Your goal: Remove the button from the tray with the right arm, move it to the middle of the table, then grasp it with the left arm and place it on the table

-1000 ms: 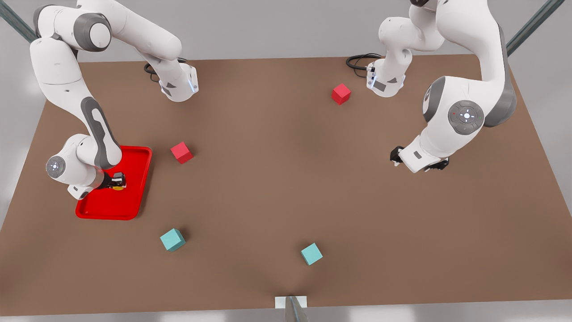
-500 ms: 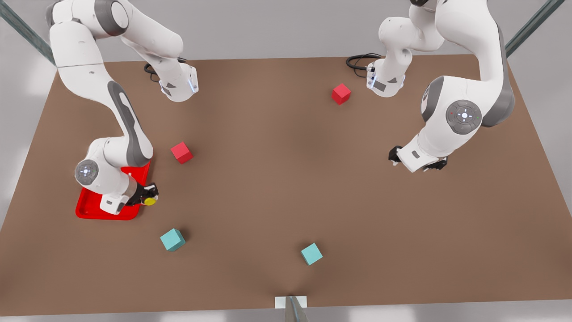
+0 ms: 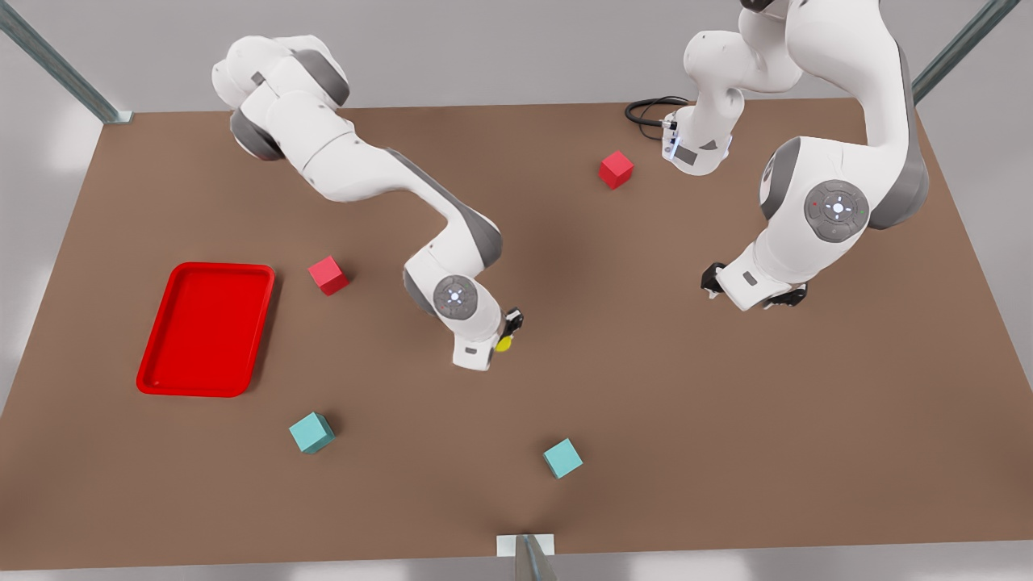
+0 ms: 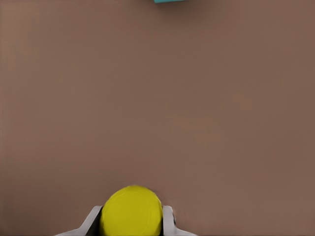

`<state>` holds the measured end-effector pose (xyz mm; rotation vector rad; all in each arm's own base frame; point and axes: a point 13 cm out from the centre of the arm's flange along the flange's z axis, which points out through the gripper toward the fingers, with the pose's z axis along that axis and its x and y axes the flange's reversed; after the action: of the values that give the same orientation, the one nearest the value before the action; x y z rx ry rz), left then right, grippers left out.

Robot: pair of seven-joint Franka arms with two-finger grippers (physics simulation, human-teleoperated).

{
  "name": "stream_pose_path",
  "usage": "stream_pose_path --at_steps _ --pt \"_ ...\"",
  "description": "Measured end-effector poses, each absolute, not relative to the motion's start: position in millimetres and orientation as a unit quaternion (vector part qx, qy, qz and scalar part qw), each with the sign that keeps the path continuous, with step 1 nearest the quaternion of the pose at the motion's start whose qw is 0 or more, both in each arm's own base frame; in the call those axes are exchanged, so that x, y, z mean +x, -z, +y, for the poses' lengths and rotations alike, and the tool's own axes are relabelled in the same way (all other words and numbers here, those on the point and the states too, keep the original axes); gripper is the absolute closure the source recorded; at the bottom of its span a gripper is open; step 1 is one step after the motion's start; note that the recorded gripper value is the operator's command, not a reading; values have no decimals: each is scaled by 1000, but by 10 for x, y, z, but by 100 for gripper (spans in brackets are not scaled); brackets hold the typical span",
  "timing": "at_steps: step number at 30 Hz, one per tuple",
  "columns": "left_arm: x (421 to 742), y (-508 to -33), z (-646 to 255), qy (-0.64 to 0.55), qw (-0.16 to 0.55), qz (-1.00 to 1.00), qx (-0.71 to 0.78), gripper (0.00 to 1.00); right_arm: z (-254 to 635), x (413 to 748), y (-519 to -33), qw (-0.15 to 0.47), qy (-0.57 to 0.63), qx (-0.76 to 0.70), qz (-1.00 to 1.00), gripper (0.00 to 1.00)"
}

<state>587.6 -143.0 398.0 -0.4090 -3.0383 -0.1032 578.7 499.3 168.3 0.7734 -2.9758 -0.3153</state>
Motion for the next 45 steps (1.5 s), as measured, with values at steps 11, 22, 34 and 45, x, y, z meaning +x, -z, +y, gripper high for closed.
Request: stream_pose_path --at_steps 11,22,34,45 --pt "5887 -3913 -1437 34 42 -990 -134 0 5614 5555 -1284 59 104 24 -993 60" --pt "5909 -3863 -1445 34 42 -989 -134 0 5617 5631 -1215 69 104 -138 -983 0" --pt "5421 -1984 -3621 -12 111 -978 -179 0 995 6555 -4385 -44 18 -251 -967 0" --pt "5972 -1007 -4477 -42 23 -997 55 0 214 6169 -4356 35 -43 -170 -984 0"
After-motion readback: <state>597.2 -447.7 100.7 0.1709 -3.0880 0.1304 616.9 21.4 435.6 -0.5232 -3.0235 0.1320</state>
